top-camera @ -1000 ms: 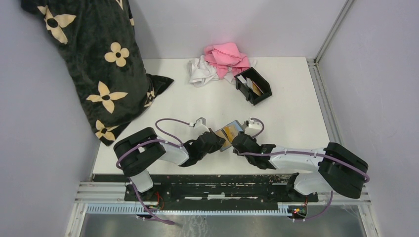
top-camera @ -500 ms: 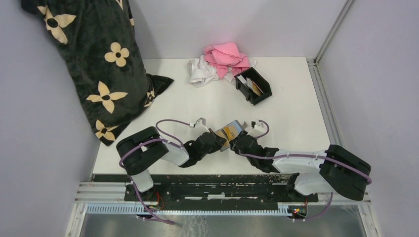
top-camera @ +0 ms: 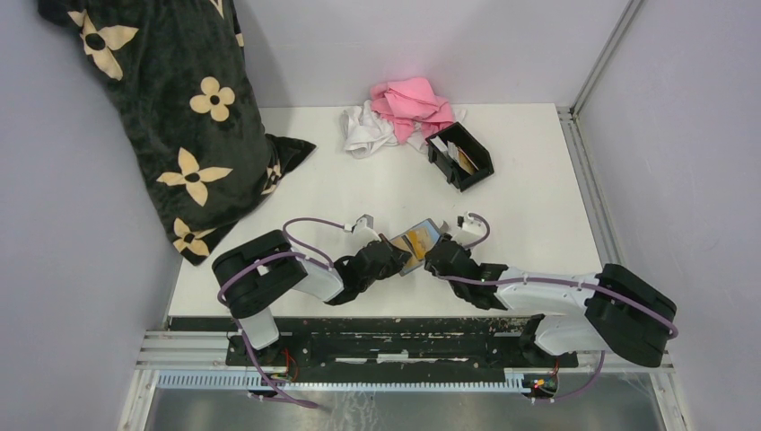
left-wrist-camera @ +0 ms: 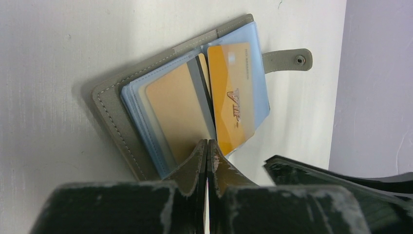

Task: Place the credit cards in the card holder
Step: Insert the credit card into the card holder.

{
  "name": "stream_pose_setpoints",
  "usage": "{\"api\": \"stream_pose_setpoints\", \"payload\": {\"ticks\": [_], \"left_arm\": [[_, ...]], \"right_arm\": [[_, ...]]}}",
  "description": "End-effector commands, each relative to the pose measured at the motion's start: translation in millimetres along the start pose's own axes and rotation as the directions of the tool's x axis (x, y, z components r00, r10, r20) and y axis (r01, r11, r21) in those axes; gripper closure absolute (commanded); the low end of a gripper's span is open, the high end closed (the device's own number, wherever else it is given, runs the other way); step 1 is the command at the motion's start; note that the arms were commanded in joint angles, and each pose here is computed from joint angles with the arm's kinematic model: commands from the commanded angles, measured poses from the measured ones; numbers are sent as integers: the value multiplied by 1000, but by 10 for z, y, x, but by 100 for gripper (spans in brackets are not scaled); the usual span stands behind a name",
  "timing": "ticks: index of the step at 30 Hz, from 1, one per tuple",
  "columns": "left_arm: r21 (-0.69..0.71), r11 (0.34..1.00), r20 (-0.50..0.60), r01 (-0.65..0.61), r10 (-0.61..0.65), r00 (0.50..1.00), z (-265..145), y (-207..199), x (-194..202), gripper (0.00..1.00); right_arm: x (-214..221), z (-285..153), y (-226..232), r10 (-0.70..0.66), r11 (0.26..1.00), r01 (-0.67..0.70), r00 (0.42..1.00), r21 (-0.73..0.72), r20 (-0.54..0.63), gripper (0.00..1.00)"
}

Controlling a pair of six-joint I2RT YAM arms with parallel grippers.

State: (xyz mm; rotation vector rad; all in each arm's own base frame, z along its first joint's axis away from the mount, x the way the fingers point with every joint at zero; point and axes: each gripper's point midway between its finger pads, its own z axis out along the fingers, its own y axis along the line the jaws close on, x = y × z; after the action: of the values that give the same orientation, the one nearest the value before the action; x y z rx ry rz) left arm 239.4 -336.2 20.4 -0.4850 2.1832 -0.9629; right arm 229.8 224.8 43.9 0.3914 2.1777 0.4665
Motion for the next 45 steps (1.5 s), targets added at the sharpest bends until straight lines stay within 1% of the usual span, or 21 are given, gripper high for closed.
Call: {"api": "stream_pose_setpoints", "payload": {"ticks": [1,5,10,16,26,37,45], "left_arm": [[-267,948,-158,-173,134,978,-146,936,315,97],[-274,942,-161,-193,153,975,-148,930,298,97],[-268,944,-162,-195,155,975,-143,903,294,97],[-259,943,-168,-210,170,971,-120,863,299,97],[-260,939,-183,-224,179,967,-89,854,338,97],[-251,940,-197,-230,183,963,-28,805,413,97],[-246,943,-197,-225,179,964,-5,775,459,97]], "right_arm": [[-450,-124,-30,-100,992,90,987,87,123,62],[-671,-161,-140,-147,982,124,977,144,158,62],[-754,-14,-283,-166,972,143,980,187,111,62],[-714,226,-367,-150,973,141,988,184,38,63],[-636,473,-416,-143,973,145,989,182,-27,65],[-406,517,-502,-121,977,133,989,166,-80,66],[-295,482,-569,-94,982,109,991,156,-99,67]]}}
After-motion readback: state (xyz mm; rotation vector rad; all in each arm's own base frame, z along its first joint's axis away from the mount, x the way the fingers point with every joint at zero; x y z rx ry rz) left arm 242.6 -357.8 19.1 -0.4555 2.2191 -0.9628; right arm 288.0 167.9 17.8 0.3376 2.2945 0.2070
